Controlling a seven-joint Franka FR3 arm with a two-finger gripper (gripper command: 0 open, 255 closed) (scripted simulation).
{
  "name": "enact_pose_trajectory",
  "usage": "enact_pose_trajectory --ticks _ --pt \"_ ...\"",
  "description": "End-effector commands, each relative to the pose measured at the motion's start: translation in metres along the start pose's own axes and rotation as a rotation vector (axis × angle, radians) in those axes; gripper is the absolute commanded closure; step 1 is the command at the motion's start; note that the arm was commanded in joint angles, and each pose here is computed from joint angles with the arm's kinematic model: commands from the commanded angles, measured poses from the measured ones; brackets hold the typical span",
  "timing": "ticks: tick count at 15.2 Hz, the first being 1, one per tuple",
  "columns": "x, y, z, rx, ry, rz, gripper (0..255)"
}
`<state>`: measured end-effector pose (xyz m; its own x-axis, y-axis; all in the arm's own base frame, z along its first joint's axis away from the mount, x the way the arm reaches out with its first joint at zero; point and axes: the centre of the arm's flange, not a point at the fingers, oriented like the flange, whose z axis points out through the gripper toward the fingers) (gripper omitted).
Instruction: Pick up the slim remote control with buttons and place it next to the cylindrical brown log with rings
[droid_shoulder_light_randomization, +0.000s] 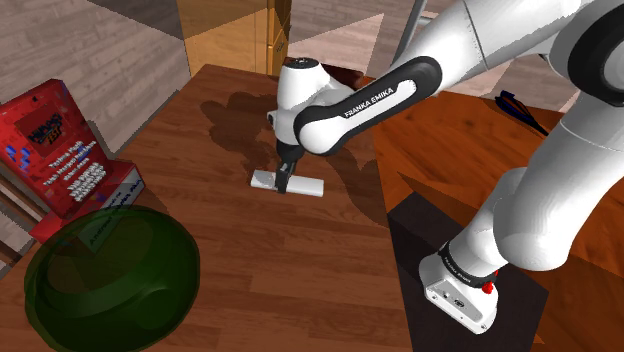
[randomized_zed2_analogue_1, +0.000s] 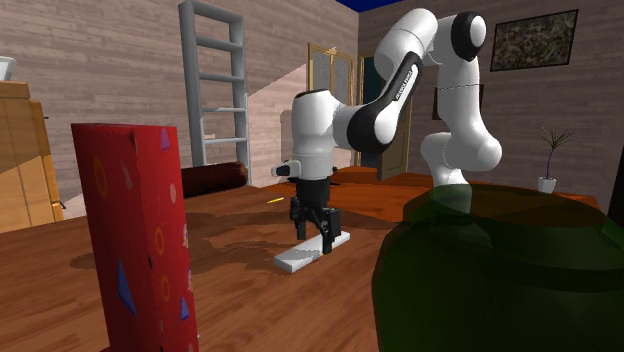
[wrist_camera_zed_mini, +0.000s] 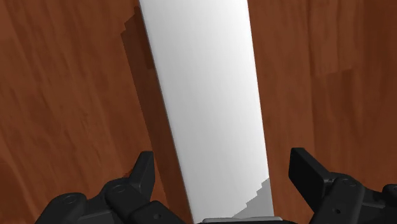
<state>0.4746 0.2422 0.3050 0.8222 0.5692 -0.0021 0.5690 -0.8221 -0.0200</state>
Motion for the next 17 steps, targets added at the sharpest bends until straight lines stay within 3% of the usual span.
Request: enact_pose_trajectory --ticks 1,8,9,17 --pt "-0.0002 -0.0006 0.0066 0.0 0.001 0.0 0" --pt "-0.0002 -0.0006 0.0066 0.0 0.001 0.0 0" --pt "-0.0002 -0.0006 0.0066 0.0 0.001 0.0 255" --pt "-0.0006 -0.0008 0.0062 0.0 0.001 0.0 255"
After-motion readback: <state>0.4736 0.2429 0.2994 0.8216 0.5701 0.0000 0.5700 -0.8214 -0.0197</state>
